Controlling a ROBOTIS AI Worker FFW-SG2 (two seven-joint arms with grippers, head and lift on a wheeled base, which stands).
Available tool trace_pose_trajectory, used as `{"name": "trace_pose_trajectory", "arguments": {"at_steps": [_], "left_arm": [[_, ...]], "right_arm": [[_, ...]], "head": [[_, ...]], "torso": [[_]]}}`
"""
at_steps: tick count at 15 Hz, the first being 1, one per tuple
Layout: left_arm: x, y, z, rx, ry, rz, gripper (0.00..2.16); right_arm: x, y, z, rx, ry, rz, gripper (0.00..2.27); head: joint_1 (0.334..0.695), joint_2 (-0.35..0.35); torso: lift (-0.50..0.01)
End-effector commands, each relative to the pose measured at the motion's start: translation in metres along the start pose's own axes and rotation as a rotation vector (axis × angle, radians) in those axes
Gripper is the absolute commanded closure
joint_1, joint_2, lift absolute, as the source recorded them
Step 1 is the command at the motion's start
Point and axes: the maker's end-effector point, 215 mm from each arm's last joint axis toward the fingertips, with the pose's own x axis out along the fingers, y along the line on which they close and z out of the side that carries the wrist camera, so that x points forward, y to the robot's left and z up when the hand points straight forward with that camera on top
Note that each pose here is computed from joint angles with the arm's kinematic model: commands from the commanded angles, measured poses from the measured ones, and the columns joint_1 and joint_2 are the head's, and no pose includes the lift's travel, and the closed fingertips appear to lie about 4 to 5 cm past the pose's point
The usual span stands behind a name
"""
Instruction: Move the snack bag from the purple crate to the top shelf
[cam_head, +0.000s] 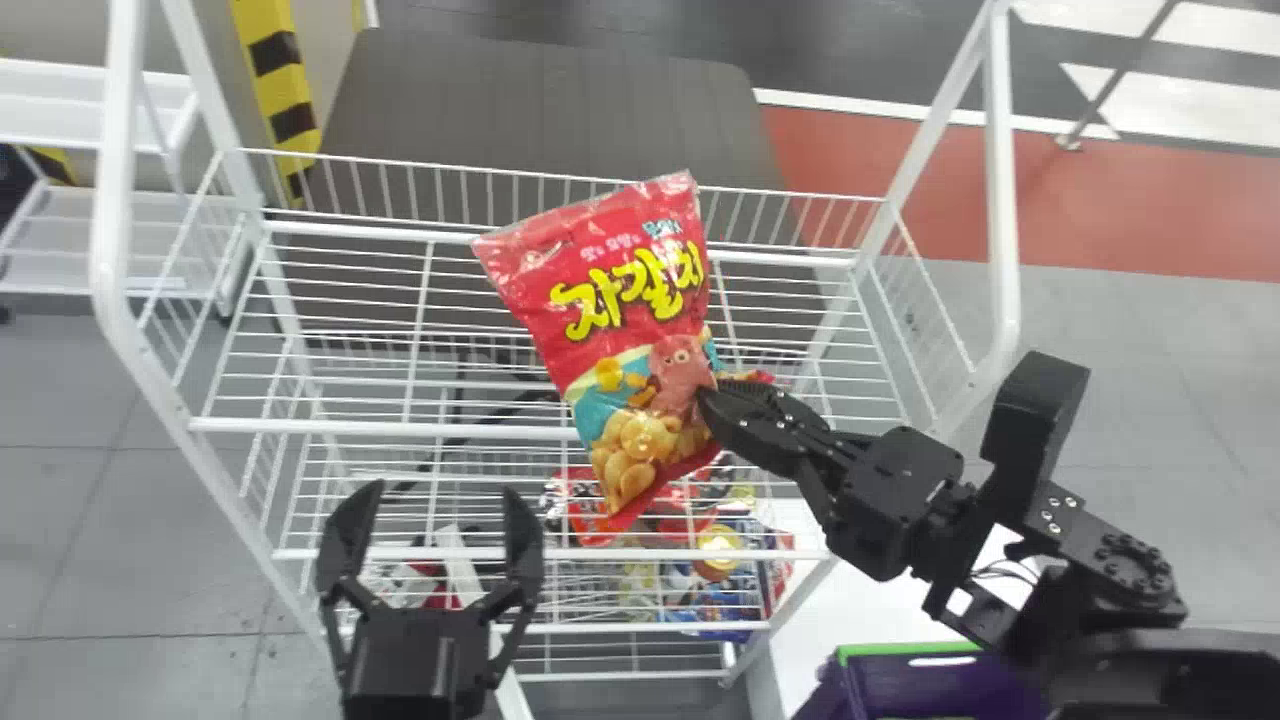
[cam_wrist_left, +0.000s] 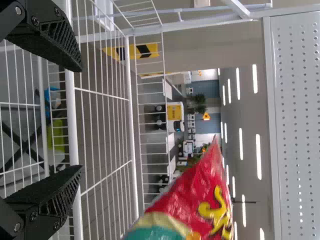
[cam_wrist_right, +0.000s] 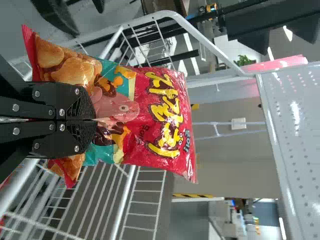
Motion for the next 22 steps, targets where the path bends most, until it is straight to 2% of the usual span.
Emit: {"name": "trace_pose_trajectory", "arguments": {"at_steps": [1, 10, 14, 17, 22], "left_arm": [[0.0, 0.002, -0.004, 0.0, 0.004, 0.003, 0.14], [0.0, 0.011, -0.011, -0.005, 0.002, 0.01, 0.14], [-0.001, 0.01, -0.014, -0.005, 0.007, 0.003, 0.14], [0.001, 0.006, -0.015, -0.008, 0.006, -0.025, 0.14], [-0.002, 0.011, -0.016, -0.021, -0.013, -0.031, 0.14]], "right_arm": [[0.035, 0.017, 0.005, -0.008, -0.045, 0.033, 1.77], [0.153, 0.034, 0.016, -0.044, -0.137, 0.03, 1.77], [0.189, 0.022, 0.015, 0.02, -0.138, 0.027, 1.77], [0.199, 0.012, 0.013, 0.072, -0.144, 0.018, 1.77], [0.212, -0.008, 0.013, 0.057, -0.168, -0.024, 1.77]], "head": [[0.695, -0.105], [0.695, 0.064], [0.695, 0.091], [0.695, 0.1], [0.695, 0.094]], "torso": [[0.004], [0.004], [0.004], [0.004], [0.004]]}}
